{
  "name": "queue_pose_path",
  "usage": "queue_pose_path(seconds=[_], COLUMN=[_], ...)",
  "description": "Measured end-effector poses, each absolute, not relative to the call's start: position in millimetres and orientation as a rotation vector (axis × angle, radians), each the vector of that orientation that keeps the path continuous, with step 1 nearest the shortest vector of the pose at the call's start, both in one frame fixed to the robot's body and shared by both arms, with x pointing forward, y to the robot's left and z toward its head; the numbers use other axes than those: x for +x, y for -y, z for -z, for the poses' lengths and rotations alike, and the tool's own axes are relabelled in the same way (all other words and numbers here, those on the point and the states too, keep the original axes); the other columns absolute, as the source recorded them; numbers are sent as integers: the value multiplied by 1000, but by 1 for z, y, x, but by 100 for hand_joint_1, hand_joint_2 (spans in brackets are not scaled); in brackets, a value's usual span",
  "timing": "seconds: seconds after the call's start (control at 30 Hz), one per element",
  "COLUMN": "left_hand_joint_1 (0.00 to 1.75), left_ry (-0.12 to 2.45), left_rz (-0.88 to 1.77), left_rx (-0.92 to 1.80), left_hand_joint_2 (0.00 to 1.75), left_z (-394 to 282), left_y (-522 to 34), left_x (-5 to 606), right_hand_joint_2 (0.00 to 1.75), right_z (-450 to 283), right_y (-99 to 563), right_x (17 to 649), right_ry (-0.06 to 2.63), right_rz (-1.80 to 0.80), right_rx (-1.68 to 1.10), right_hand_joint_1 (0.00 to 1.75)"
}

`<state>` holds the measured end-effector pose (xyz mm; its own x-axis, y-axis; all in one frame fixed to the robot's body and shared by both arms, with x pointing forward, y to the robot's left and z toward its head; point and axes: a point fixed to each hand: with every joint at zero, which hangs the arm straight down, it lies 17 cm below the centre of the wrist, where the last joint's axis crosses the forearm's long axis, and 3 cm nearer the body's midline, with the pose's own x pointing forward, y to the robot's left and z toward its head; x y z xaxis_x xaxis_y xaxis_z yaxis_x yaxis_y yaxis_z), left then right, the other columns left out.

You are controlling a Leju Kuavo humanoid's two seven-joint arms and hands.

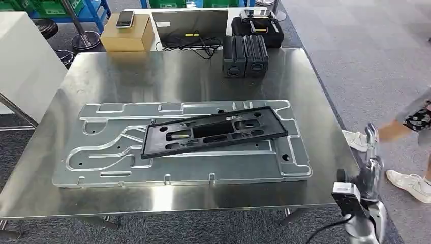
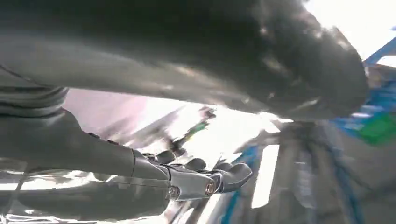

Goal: Take the parts from the cabinet and place them on the table.

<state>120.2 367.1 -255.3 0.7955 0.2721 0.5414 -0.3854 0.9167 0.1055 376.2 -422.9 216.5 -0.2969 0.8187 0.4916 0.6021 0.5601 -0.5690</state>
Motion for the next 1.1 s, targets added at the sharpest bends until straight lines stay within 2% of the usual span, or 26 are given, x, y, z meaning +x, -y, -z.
queue_pose_path(seconds=[0.23, 0.43, 0.83, 1.1], left_hand_joint_1=[0, 0, 0, 0], left_ry=[544, 541, 547, 548], left_rz=[-362, -366, -380, -392], left_rx=[212, 214, 199, 198], left_hand_joint_2=[0, 0, 0, 0], left_z=[256, 256, 256, 256], left_y=[-364, -365, -356, -356], left_x=[118, 116, 115, 116], right_hand_joint_2=[0, 0, 0, 0], right_z=[-110, -60, -12, 78], right_y=[500, 538, 554, 550], right_x=[320, 278, 254, 206], right_ry=[1601, 1406, 1237, 991], right_rz=[-397, -334, -334, -353], right_rx=[-1252, -1271, -1268, -1181], right_hand_joint_1=[0, 0, 0, 0])
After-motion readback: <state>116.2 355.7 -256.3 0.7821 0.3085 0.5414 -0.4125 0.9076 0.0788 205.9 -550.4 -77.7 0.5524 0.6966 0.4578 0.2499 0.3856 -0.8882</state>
